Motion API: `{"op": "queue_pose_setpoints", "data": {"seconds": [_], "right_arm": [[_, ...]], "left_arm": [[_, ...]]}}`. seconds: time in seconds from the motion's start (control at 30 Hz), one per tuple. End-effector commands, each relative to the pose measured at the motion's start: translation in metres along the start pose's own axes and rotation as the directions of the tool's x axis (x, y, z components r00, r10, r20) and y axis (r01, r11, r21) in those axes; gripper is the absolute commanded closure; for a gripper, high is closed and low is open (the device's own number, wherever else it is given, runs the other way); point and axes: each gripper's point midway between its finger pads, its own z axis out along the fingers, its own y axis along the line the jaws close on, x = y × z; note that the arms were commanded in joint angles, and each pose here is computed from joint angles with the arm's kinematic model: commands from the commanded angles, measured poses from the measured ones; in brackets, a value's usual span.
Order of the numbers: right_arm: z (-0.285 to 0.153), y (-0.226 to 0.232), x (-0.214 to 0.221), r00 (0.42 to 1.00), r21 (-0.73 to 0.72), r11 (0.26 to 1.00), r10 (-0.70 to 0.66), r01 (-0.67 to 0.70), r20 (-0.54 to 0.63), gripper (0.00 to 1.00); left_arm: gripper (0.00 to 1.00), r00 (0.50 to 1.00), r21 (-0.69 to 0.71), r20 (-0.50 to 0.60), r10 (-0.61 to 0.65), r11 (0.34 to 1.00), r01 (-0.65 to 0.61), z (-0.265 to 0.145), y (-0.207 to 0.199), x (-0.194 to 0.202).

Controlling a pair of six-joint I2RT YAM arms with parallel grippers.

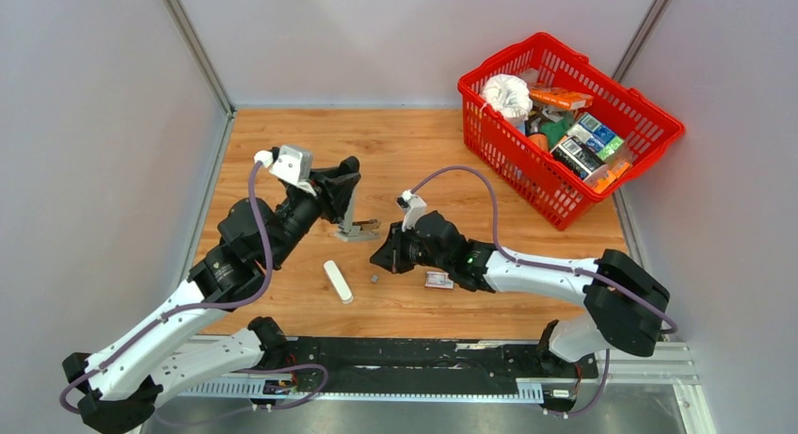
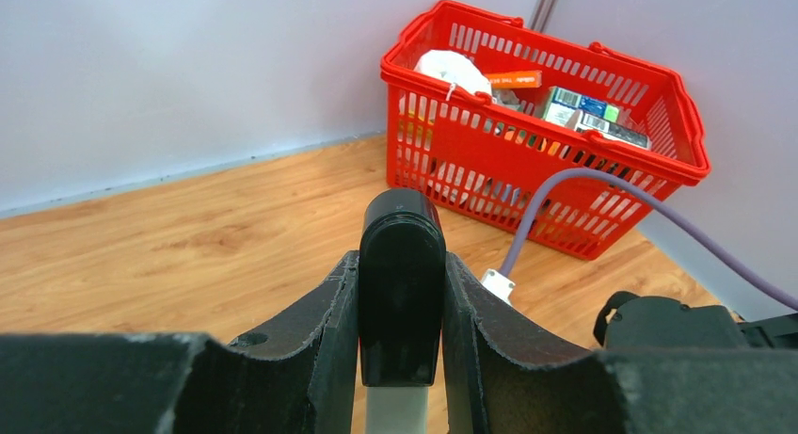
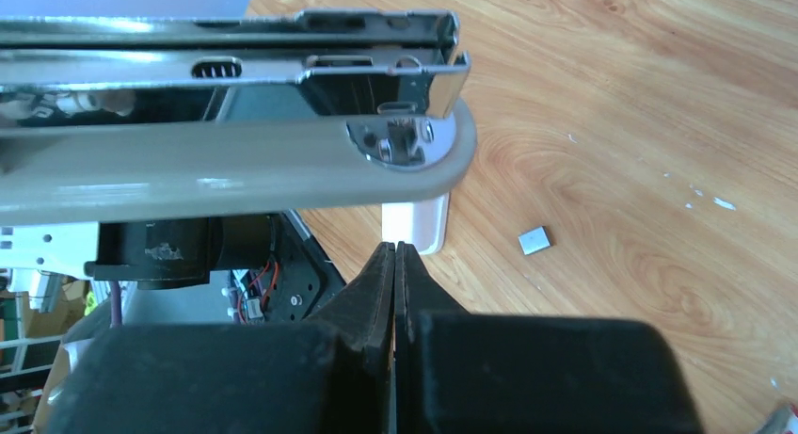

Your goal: Unload the staples from the stapler

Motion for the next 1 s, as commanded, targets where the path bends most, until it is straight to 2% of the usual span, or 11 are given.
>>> {"op": "queue_pose_setpoints", "data": {"seconds": [0.0,0.4,0.6,0.97], "right_arm": [[0.007,0.030,-0.033,0.993,-0.092,0.995,0.037,-0.027,0.111,1.00],[-0.006,0.007,-0.070,0.975,0.008,1.000,0.001,-0.003,0.221,1.00],[-0.017,0.004,-0.097,0.959,0.047,0.999,-0.033,0.021,0.283,1.00],[-0.047,0.037,-0.147,0.915,0.068,0.987,-0.160,0.145,0.371,1.00]], "left_arm": [[1.00,0.987,0.050,0.135,-0.087,0.995,0.081,-0.008,-0.010,-0.051],[1.00,0.985,0.087,0.115,-0.126,0.989,0.116,-0.018,-0.015,-0.048],[1.00,0.987,0.123,0.071,-0.142,0.984,0.132,-0.018,-0.022,-0.037],[1.00,0.990,0.112,0.013,-0.142,0.984,0.140,-0.020,-0.020,-0.016]]}}
